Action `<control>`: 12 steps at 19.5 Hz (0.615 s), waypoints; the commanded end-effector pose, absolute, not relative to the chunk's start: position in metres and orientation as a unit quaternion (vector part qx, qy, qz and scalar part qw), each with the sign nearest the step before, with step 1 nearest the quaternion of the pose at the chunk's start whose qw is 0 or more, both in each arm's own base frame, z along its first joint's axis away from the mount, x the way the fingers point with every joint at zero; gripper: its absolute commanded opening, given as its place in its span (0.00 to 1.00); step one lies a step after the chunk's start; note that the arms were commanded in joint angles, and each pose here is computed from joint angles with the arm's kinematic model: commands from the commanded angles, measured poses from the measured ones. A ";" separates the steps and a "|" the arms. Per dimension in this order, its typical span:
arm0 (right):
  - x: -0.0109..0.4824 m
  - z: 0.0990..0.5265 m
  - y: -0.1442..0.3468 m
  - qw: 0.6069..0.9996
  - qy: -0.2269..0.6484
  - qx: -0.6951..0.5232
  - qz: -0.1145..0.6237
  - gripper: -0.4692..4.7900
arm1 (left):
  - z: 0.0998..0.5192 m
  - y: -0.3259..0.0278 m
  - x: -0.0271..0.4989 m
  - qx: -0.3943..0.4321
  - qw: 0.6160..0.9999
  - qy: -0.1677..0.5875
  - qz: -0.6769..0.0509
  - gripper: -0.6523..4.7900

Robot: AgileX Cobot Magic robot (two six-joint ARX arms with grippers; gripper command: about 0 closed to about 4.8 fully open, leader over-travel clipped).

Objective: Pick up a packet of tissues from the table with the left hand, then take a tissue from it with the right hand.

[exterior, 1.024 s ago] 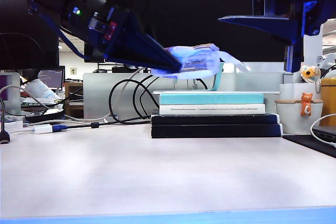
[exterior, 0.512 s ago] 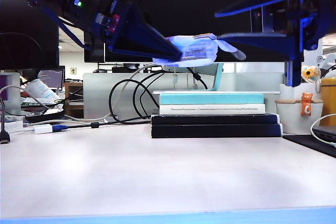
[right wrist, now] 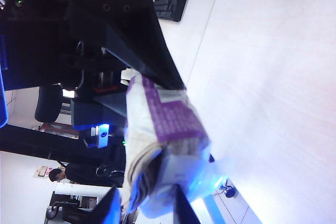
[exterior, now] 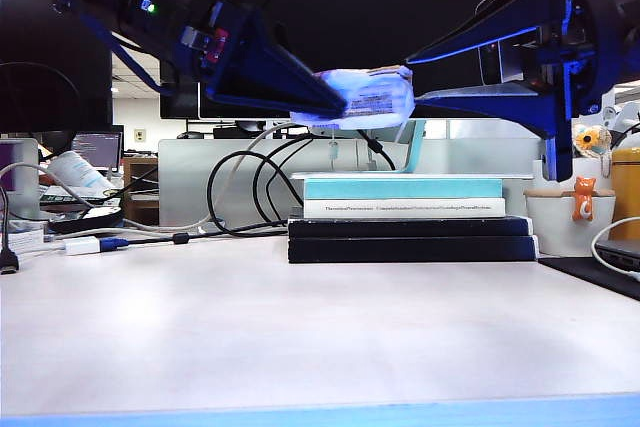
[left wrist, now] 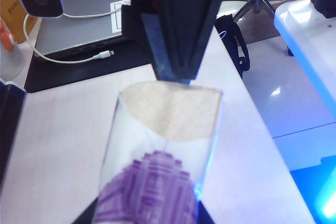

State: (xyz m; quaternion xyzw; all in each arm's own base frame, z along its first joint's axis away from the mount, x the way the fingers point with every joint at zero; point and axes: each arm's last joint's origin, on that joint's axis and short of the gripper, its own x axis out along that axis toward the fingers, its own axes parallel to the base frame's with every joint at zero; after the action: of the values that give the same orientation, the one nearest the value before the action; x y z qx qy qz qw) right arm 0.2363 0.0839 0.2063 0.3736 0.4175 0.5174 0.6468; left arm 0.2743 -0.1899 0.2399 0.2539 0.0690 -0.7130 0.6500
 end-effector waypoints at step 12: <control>0.238 0.213 0.085 0.640 0.408 0.376 0.531 0.07 | 0.245 -0.203 0.269 0.267 0.647 0.041 -0.713 0.40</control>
State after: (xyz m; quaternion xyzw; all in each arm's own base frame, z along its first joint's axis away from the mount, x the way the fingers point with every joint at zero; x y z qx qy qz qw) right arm 0.2375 0.0841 0.2097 0.3824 0.4158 0.5205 0.6403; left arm 0.2692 -0.2018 0.2417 0.2693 0.0530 -0.7126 0.6456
